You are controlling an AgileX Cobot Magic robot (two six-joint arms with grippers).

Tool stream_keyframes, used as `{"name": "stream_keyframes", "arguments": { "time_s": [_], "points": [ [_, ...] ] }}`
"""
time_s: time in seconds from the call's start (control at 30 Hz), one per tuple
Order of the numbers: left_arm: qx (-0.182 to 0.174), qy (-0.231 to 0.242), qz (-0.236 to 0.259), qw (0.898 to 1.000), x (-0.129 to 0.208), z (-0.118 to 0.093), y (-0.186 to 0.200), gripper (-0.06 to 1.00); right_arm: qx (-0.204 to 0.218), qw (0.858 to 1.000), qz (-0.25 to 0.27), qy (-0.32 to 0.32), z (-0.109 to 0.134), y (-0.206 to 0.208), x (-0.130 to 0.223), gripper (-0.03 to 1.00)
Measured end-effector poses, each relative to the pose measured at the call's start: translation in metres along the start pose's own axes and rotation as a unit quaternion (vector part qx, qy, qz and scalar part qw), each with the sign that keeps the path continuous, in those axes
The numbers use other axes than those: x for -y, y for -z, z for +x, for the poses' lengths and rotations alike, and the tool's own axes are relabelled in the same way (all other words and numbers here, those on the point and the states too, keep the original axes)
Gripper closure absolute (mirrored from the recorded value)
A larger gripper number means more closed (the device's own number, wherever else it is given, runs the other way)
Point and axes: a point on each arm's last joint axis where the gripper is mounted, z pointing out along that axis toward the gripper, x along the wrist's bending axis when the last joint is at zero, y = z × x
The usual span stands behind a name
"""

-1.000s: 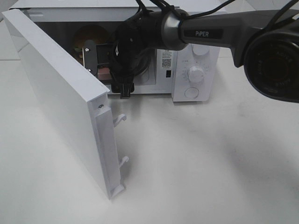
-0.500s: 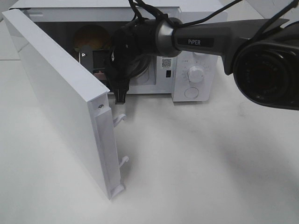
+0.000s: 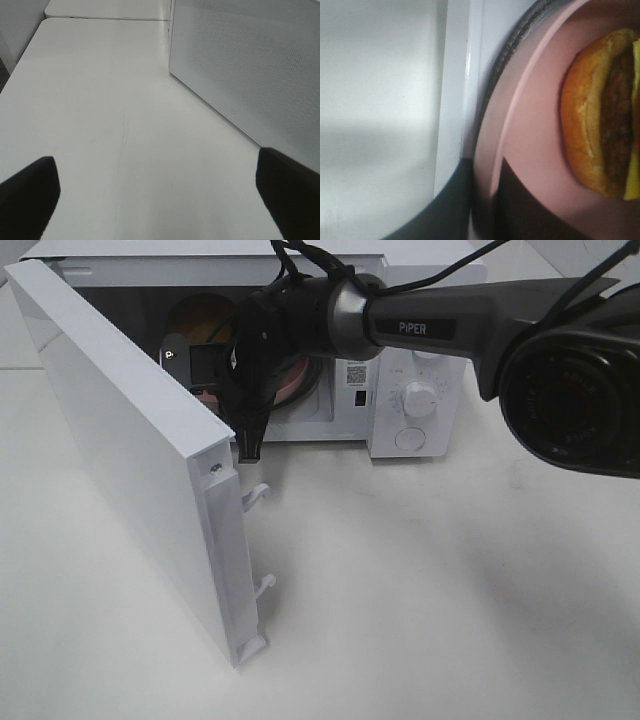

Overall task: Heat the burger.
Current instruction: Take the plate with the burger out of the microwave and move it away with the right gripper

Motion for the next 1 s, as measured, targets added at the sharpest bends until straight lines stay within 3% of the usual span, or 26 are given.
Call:
{"name": "stream_keyframes", "arguments": {
  "time_s": [0.57, 1.0],
  "points": [
    [0.0, 0.0, 0.0, 1.0, 0.0, 0.0, 0.0, -0.04, -0.032, 0.998, -0.001, 0.047, 0.001, 0.02, -0.001, 0.88],
    [0.0, 0.0, 0.0, 1.0, 0.0, 0.0, 0.0, -0.04, -0.034, 0.993, -0.039, 0.107, 0.023, 0.049, 0.013, 0.88]
  ]
}}
